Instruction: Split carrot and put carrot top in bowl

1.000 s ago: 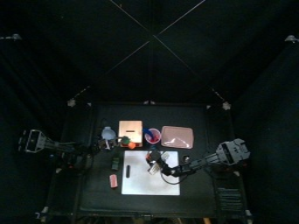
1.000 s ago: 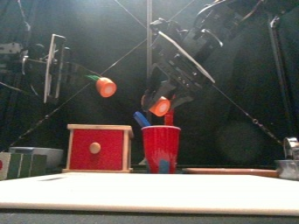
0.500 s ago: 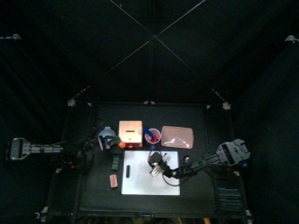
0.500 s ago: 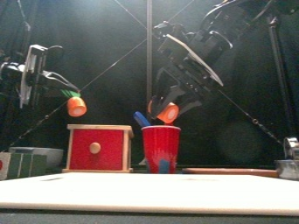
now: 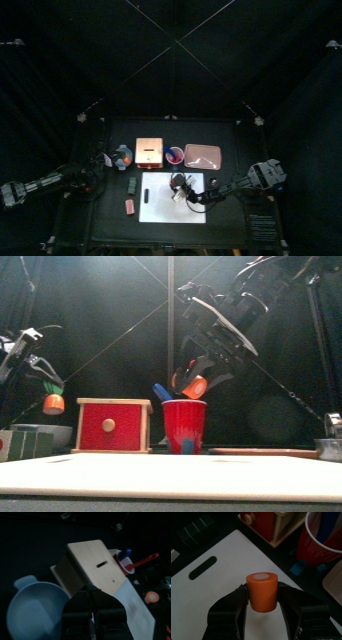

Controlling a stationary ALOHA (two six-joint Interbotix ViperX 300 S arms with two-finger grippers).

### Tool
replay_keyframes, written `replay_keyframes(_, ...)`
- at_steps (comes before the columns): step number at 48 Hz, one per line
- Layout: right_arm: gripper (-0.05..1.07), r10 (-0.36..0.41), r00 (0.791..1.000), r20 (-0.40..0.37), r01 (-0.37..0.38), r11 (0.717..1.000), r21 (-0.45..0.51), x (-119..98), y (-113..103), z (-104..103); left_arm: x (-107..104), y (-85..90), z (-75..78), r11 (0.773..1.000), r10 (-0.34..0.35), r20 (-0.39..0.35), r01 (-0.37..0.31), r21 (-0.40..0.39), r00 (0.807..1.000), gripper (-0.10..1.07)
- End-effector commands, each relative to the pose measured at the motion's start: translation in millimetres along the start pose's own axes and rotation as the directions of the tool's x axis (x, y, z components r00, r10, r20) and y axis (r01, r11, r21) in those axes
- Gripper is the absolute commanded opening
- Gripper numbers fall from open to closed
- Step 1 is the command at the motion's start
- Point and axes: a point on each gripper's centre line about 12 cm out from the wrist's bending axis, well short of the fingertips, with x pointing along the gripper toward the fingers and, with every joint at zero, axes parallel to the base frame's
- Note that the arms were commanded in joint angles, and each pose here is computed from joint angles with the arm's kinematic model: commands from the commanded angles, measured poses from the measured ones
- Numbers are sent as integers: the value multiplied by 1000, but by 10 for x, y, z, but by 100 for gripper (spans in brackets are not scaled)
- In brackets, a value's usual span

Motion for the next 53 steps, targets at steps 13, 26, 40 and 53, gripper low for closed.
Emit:
replay_keyframes(13, 43, 26, 999, 32, -27, 999, 32, -125, -2, 167, 2, 46, -22, 998, 44, -43, -42, 47, 998, 54)
replay_keyframes(26, 43, 36, 998, 49, -38, 999, 37, -193, -16, 225, 2, 56, -9, 998, 49, -35, -47, 47, 998, 67)
replay_keyframes(40, 43, 13, 998, 59, -16, 999, 50, -280, -121, 238, 0, -1, 57, 998, 30, -16, -29, 51, 999, 67)
replay_keyframes(53, 43, -11, 999, 52, 7, 998, 62, -350, -271, 190, -14, -270, 176, 991, -101, 35, 98, 86, 994, 67)
